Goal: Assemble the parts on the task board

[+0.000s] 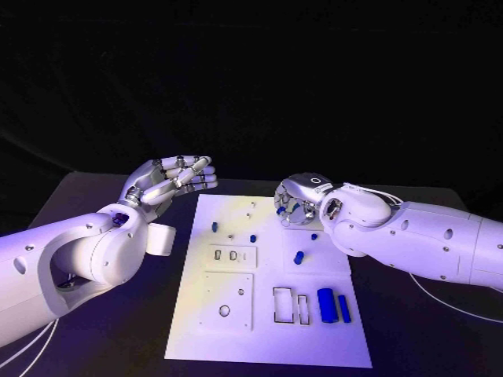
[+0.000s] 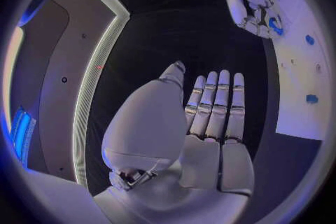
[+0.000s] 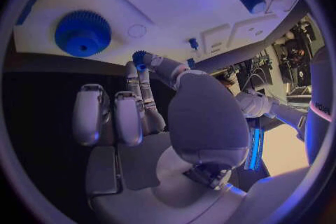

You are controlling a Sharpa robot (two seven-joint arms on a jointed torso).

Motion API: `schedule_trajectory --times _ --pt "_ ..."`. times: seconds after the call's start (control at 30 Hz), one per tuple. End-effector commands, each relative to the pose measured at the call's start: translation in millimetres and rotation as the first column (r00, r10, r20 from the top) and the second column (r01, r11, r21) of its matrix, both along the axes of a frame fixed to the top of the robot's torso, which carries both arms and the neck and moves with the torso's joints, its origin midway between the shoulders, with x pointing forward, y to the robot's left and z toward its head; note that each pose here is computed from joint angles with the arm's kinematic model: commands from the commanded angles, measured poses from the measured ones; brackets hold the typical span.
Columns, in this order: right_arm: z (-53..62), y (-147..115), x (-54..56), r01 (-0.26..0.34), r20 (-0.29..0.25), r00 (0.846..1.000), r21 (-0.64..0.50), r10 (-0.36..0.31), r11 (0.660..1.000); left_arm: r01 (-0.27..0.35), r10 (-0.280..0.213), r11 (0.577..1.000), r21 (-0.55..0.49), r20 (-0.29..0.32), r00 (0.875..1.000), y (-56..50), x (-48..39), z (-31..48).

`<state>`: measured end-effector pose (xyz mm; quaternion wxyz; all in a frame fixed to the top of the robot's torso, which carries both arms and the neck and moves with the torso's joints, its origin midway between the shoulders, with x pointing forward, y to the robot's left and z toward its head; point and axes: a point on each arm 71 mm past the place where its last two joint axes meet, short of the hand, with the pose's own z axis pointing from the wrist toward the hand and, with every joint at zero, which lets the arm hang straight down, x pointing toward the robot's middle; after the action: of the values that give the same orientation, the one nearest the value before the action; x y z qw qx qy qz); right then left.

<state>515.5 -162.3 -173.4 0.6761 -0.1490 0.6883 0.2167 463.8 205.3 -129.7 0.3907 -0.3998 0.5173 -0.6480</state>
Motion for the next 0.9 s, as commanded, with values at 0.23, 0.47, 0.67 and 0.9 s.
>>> schedule_trajectory --times 0.23,0.47,0.67,0.9 --pt "13.2 16 5.9 -0.016 0.124 0.992 0.072 0.007 0.997 0.016 -0.016 1.0 -0.004 0.01 1.0 -2.0 0.8 1.4" --pt "11.0 31 14.1 -0.028 0.122 0.992 0.072 0.019 0.997 0.021 -0.021 1.0 -0.006 0.01 1.0 -4.0 0.7 1.6" --pt "8.3 42 19.3 -0.037 0.104 0.994 0.063 0.03 0.997 0.025 -0.025 1.0 -0.008 0.013 1.0 -5.6 0.9 3.1" --pt "2.5 47 23.9 -0.033 0.082 0.996 0.053 0.029 0.998 0.029 -0.028 1.0 -0.009 0.019 0.999 -6.9 1.1 6.0"
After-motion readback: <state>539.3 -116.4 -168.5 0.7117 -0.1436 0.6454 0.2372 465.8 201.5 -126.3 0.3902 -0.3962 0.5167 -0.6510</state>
